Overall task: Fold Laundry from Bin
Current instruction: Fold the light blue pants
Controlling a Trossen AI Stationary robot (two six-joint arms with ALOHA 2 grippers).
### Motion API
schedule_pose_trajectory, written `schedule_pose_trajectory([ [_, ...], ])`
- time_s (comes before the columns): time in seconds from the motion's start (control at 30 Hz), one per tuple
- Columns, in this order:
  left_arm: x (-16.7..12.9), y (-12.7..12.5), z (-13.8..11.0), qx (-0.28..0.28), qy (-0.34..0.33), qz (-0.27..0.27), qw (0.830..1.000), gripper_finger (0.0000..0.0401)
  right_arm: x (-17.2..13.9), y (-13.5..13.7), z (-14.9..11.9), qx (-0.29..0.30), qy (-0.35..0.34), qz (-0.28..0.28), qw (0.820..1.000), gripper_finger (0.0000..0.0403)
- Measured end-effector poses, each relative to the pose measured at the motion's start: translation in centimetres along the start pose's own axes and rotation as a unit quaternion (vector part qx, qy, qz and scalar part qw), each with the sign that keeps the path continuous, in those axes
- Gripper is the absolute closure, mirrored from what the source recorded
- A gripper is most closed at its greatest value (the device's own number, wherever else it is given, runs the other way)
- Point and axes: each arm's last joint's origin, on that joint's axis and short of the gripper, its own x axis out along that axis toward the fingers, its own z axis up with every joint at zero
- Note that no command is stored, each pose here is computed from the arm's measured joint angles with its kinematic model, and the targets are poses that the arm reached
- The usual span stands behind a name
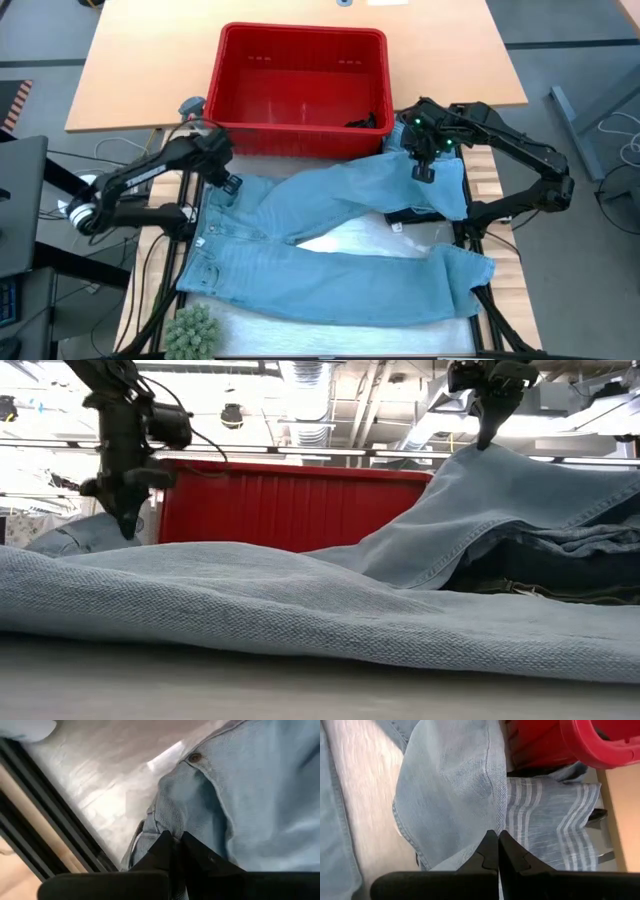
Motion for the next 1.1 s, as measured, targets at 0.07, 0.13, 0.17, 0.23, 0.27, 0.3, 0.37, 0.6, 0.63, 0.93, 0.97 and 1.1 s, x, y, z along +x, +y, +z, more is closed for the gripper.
schedule_pose_trajectory([
  [0.07,-0.9,0.0,-0.6,-0.016,-0.014,-0.013,1.000,0.0395,0.0,0.2,0.1,0.014,0.000,0.001,1.000,0.0385],
  [0.13,-1.8,0.0,-1.3,-0.028,-0.027,-0.021,0.999,0.0395,-0.1,0.7,0.1,0.017,0.001,0.003,1.000,0.0385],
  [0.17,-2.2,0.1,-1.6,-0.034,-0.034,-0.023,0.999,0.0395,-0.2,1.1,0.1,0.014,-0.001,0.005,1.000,0.0385],
  [0.23,-3.1,0.1,-2.4,-0.044,-0.047,-0.030,0.997,0.0395,-0.6,2.0,0.2,0.002,-0.012,0.008,1.000,0.0385],
  [0.27,-3.5,0.2,-2.8,-0.050,-0.054,-0.033,0.997,0.0395,-0.8,2.5,0.2,-0.004,-0.016,0.010,1.000,0.0385],
  [0.3,-3.9,0.2,-3.2,-0.056,-0.063,-0.037,0.996,0.0395,-1.1,3.0,0.2,-0.010,-0.022,0.012,1.000,0.0385],
  [0.37,-4.7,0.3,-3.9,-0.064,-0.083,-0.045,0.993,0.0395,-1.7,4.0,0.1,-0.015,-0.035,0.012,0.999,0.0385],
  [0.6,-6.8,0.7,-6.0,-0.089,-0.151,-0.071,0.982,0.0395,-4.0,7.1,-1.1,0.000,-0.081,-0.037,0.996,0.0385],
  [0.63,-7.0,0.8,-6.2,-0.092,-0.159,-0.074,0.980,0.0395,-4.3,7.5,-1.3,0.008,-0.088,-0.049,0.995,0.0385],
  [0.93,-7.9,1.7,-8.5,-0.108,-0.177,-0.039,0.977,0.0395,-3.6,9.5,-3.1,0.193,-0.082,-0.176,0.962,0.0385],
  [0.97,-7.9,1.8,-8.8,-0.113,-0.176,-0.029,0.977,0.0395,-3.0,9.6,-2.8,0.220,-0.074,-0.183,0.955,0.0385],
  [1.1,-7.9,2.2,-9.5,-0.128,-0.173,0.002,0.977,0.0395,-0.1,9.1,-2.9,0.322,-0.029,-0.203,0.924,0.0385],
])
